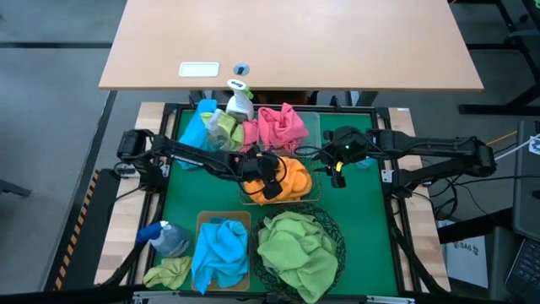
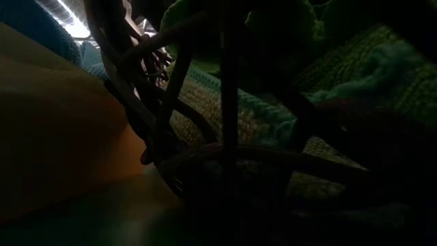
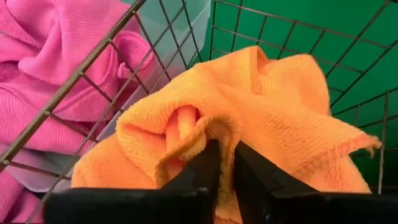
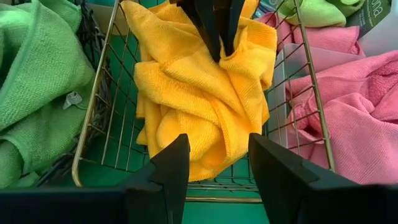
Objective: Sort microfiber towel by color & place in baskets
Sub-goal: Put the orange microfiber towel into the gold wire basket, then put the green microfiber towel into the black wire basket
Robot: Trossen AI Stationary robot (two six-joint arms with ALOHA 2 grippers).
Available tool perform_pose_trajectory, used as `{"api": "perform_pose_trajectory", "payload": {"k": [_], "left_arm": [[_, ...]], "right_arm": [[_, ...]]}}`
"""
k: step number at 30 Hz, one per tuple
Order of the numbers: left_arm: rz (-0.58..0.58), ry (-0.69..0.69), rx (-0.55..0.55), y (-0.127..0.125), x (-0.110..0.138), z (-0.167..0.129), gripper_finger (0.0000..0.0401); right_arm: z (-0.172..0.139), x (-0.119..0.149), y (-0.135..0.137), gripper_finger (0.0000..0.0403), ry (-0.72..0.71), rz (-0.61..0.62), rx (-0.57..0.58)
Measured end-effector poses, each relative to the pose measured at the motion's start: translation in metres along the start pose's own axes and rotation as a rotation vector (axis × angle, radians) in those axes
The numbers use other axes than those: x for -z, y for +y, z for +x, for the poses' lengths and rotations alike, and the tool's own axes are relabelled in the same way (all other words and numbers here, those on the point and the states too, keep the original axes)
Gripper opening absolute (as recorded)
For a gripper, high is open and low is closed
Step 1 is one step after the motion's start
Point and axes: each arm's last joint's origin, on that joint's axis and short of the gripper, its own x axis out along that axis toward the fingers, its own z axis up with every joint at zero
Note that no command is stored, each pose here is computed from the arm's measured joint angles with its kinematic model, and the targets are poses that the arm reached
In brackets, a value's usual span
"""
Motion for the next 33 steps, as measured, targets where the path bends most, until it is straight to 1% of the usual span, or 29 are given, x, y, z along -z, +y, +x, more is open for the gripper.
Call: {"api": "perform_pose_trajectory", "payload": {"k": [6, 12, 15, 20, 23, 28, 33], "left_arm": [[0.004, 0.009, -0.004, 0.000, 0.001, 0.001, 0.0063], [-0.005, -0.009, 0.005, 0.003, -0.004, -0.010, 0.0113], [-0.017, -0.026, 0.039, 0.004, -0.010, -0.020, 0.0141], [-0.038, -0.037, 0.134, 0.008, -0.019, -0.041, 0.0181], [-0.046, -0.047, 0.218, 0.010, -0.026, -0.056, 0.0196], [-0.059, -0.043, 0.400, 0.015, -0.034, -0.092, 0.0203], [-0.165, -0.002, 0.552, 0.018, -0.034, -0.133, 0.0204]], "right_arm": [[0.000, 0.000, 0.000, 0.0163, -0.002, 0.000, 0.001], [0.000, 0.000, 0.000, 0.0163, -0.002, 0.000, 0.001], [0.000, 0.000, 0.000, 0.0163, -0.002, 0.000, 0.001], [0.000, 0.000, 0.000, 0.0163, -0.002, 0.000, 0.001], [0.000, 0.000, 0.000, 0.0163, -0.001, 0.000, 0.000], [0.000, 0.000, 0.000, 0.0163, -0.001, 0.000, 0.000], [0.000, 0.000, 0.000, 0.0163, 0.000, 0.000, 0.000]]}}
